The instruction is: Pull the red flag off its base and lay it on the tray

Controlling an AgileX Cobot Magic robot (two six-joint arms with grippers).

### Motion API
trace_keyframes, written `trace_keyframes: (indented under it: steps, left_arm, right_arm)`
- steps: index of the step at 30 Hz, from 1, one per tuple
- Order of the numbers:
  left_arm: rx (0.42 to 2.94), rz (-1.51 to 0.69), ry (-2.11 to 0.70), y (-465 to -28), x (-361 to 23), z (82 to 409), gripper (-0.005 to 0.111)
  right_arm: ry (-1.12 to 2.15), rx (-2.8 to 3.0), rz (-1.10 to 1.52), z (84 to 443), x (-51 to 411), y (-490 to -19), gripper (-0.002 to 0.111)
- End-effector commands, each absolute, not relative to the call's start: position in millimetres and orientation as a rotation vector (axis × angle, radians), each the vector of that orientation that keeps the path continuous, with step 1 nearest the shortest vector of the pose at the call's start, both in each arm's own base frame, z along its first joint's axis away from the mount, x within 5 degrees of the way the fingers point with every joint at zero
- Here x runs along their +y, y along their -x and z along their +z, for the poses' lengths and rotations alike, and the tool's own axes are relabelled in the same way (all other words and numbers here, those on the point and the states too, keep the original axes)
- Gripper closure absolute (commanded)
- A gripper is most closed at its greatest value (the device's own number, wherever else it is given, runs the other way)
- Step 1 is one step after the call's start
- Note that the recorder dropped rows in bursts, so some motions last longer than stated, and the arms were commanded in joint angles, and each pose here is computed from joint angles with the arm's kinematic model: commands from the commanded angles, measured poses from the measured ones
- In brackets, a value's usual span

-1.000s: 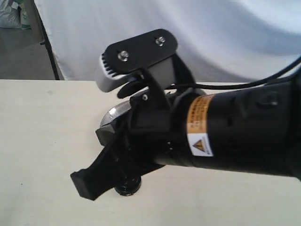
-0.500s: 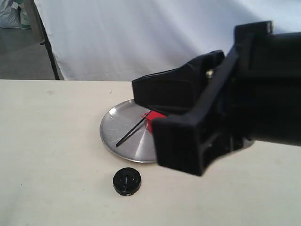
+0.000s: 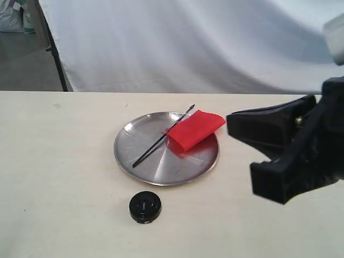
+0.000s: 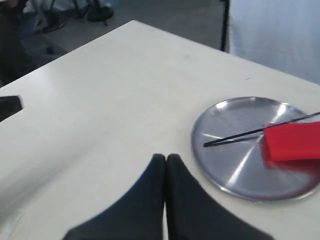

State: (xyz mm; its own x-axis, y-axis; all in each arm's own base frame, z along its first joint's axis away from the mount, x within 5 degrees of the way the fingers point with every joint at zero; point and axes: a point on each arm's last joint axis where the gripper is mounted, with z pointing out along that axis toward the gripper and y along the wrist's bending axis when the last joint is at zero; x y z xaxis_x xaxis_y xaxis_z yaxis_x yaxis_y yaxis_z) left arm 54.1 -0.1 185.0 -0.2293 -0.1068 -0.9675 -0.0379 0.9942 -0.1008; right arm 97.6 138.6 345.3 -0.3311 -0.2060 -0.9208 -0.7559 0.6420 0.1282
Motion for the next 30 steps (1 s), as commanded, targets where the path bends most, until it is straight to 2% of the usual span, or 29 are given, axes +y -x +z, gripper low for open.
trace_keyframes:
  steps: [1, 7, 13, 30]
  left_arm:
    - [1.801, -0.072, 0.116, -54.0, -0.2, 184.3, 0.107]
    - [1.801, -0.072, 0.116, -54.0, -0.2, 184.3, 0.107]
    - [1.801, -0.072, 0.116, -54.0, -0.2, 184.3, 0.107]
    - [1.801, -0.072, 0.116, -54.0, -0.2, 184.3, 0.107]
  right_arm:
    - [0.542, 1.779, 0.634, 322.1, 104.2, -109.6, 0.108]
    - [0.33, 1.642, 0.471, 267.9, 55.7, -100.6, 0.108]
    - [0.304, 1.374, 0.288, 227.2, 31.6, -74.8, 0.108]
    - [0.145, 1.642, 0.155, 200.3, 10.9, -60.2, 0.108]
